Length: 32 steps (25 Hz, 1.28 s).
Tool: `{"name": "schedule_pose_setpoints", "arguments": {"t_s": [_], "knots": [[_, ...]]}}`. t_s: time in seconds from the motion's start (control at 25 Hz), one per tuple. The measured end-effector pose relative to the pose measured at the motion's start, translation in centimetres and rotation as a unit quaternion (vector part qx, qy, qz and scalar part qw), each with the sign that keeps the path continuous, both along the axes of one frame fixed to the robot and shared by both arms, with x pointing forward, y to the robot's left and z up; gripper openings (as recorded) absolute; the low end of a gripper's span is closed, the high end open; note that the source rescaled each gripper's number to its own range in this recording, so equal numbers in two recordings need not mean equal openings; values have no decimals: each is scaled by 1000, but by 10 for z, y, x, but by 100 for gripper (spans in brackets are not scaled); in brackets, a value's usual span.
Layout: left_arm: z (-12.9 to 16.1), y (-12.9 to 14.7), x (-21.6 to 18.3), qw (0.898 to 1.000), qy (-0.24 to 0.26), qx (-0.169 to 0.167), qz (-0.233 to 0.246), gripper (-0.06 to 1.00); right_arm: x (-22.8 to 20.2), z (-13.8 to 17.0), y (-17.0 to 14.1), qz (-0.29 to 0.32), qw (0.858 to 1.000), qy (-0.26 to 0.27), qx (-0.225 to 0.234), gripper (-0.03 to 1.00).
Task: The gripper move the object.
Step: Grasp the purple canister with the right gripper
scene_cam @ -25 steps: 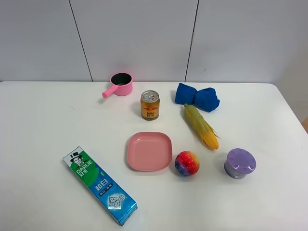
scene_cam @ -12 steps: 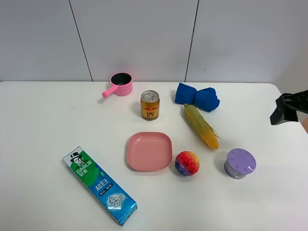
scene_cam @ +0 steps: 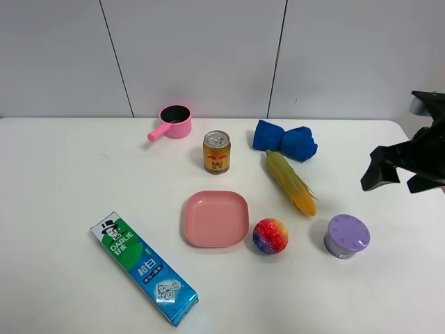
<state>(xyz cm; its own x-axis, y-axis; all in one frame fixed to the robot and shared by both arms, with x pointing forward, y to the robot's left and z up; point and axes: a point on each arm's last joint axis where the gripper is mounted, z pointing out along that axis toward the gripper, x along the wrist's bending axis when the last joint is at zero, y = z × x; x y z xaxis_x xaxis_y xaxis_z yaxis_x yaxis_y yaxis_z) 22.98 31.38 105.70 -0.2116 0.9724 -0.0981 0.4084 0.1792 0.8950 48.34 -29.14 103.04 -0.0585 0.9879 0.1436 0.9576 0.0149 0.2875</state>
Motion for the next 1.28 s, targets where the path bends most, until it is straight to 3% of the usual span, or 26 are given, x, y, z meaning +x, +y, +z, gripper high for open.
{"name": "schedule_pose_setpoints", "arguments": {"t_s": [0.08,0.12,0.36,0.64,1.28], "knots": [[0,0,0,1000,0,0,0,100,-1,-5,7,19,1000,6,-7,43],[0,0,0,1000,0,0,0,100,-3,-14,25,58,998,13,-25,43],[0,0,0,1000,0,0,0,100,1,-31,56,86,993,16,-77,43],[0,0,0,1000,0,0,0,100,7,-55,55,77,989,72,-104,43],[0,0,0,1000,0,0,0,100,3,-80,54,69,989,72,-108,43]]}}
